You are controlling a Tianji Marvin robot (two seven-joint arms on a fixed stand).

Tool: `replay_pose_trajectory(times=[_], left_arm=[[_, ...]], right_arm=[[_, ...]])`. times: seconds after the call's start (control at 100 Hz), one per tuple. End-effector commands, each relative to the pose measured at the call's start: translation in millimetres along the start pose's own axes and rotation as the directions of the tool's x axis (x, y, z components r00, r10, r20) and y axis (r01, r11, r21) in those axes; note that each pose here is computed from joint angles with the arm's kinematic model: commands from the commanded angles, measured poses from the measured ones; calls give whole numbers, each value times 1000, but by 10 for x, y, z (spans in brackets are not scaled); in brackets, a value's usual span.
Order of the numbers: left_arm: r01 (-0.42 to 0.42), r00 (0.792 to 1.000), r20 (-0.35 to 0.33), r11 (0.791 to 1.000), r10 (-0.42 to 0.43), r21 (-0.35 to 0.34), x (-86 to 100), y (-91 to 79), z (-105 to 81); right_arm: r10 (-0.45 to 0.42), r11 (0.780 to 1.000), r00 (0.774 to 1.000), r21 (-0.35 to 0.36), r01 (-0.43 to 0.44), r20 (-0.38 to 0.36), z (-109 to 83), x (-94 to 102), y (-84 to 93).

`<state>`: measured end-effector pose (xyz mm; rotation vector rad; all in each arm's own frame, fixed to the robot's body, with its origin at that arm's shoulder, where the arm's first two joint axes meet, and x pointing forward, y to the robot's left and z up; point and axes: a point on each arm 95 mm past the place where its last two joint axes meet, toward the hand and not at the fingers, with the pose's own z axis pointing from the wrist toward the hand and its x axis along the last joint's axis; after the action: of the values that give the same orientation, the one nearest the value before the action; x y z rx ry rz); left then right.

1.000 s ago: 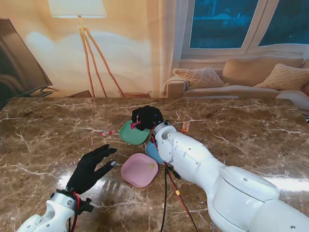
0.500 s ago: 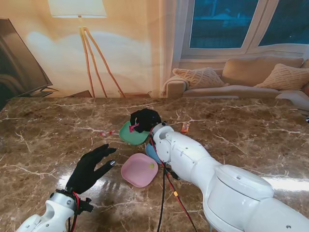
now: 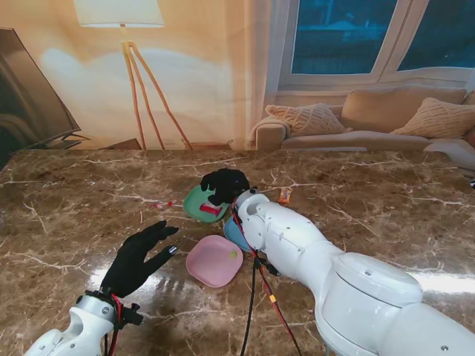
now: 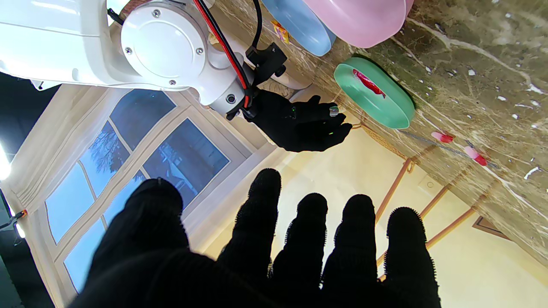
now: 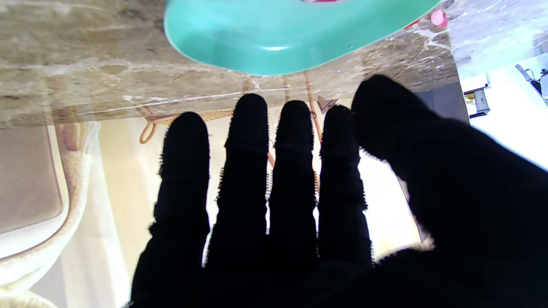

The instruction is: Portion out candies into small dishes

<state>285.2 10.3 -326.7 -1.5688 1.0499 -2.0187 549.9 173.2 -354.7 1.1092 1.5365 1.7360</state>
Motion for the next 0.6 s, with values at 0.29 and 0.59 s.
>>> replay_pose_trajectory(times=[0.29, 0.59], left_arm=[[2, 1000, 1, 1000, -2, -8, -2, 32, -24], [-4, 1000, 0, 1000, 4, -11, -1, 42, -22]], right_arm=[[-88, 994, 995, -55, 90, 37, -210, -391, 345], [-166, 984, 981, -52, 172, 101, -534, -809, 586]])
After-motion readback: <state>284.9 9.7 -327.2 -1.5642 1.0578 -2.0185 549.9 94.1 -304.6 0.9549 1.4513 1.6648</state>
